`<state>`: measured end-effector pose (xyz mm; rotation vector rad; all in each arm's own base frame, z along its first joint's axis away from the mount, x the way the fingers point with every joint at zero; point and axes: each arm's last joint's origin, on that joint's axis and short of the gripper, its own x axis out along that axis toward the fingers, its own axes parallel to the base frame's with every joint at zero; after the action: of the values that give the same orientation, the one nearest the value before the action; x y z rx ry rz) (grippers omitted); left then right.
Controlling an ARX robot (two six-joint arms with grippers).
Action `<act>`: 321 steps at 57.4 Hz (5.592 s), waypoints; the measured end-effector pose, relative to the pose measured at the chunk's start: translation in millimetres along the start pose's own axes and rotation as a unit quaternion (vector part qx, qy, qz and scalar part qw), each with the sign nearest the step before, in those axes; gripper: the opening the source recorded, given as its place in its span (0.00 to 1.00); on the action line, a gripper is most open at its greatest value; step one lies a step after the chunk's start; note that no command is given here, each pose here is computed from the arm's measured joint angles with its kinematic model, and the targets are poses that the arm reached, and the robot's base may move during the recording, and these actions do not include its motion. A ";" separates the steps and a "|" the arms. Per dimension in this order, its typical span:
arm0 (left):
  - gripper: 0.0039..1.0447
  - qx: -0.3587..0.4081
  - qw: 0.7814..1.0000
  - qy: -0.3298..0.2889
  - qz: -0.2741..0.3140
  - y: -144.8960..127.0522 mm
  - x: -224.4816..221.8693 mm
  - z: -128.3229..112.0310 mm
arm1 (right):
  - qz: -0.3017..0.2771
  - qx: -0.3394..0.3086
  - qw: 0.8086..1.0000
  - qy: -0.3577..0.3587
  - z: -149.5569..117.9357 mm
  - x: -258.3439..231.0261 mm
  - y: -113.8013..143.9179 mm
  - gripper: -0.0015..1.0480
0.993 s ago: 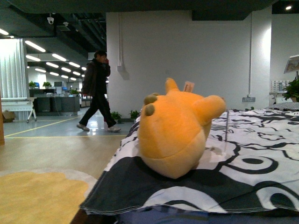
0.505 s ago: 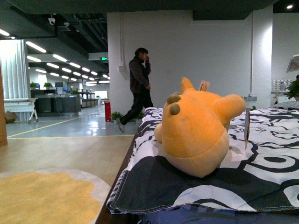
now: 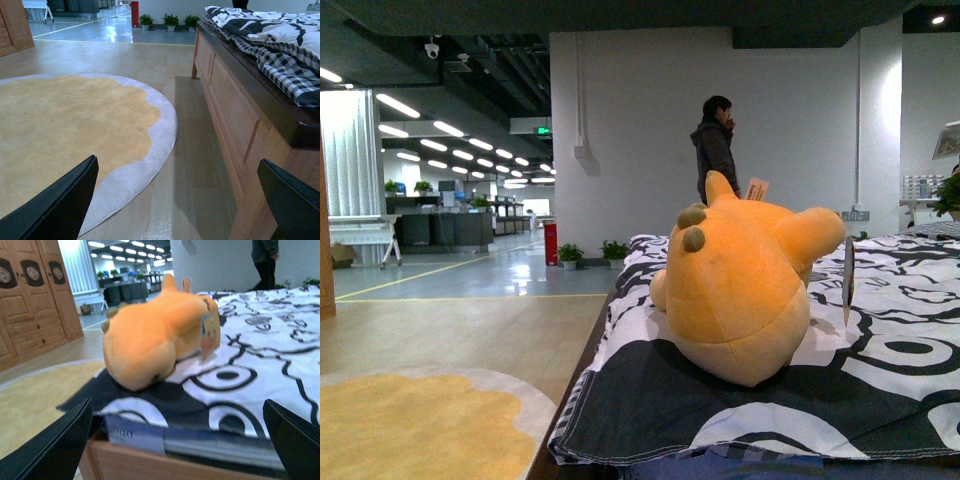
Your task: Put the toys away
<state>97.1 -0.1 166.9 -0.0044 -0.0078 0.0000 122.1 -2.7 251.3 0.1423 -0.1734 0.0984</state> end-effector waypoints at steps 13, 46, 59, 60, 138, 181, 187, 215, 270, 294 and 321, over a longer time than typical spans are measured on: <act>0.95 0.000 1.000 0.000 0.000 0.0 0.0 0.0 | 0.044 -0.024 0.999 -0.015 42.3 66.2 44.8 1.00; 0.95 0.000 1.000 0.000 0.000 0.0 0.0 0.0 | -0.028 -0.078 0.996 0.044 23.8 194.8 106.3 1.00; 0.95 0.000 1.000 0.000 0.000 0.0 0.0 0.0 | -0.066 -0.093 0.990 0.085 1.4 213.9 113.1 1.00; 0.95 0.000 1.000 0.000 0.000 0.0 0.0 0.0 | -0.071 -0.094 0.989 0.088 -0.3 215.7 112.6 1.00; 0.95 0.000 1.000 0.000 0.000 0.0 0.0 0.0 | -0.101 -0.058 0.990 0.084 38.5 224.5 87.0 0.16; 0.95 0.000 1.000 0.000 0.000 0.0 0.0 0.0 | 0.044 0.031 0.998 0.020 90.7 64.1 56.9 0.16; 0.95 0.000 1.000 0.000 0.000 0.0 0.0 0.0 | 0.021 0.026 0.999 0.005 82.5 46.5 45.0 0.16; 0.95 0.000 1.000 0.000 0.000 0.0 0.0 0.0 | -0.019 0.025 0.999 0.009 14.2 5.2 26.5 0.16; 0.95 0.000 1.000 0.000 0.000 0.0 0.0 0.0 | -0.083 -0.002 0.997 -0.003 -35.2 -2.6 -10.6 0.16; 0.95 0.000 1.000 0.000 0.002 0.2 0.0 0.0 | -0.075 -0.002 0.997 -0.001 -35.4 -2.5 -9.7 0.16; 0.95 0.000 1.000 0.000 0.000 0.0 0.0 0.0 | -0.083 -0.002 0.997 -0.003 -35.7 -2.9 -10.4 0.16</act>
<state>97.1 -0.1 166.9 -0.0044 -0.0078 0.0000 126.4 -7.8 214.6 0.1521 -0.1663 -0.0677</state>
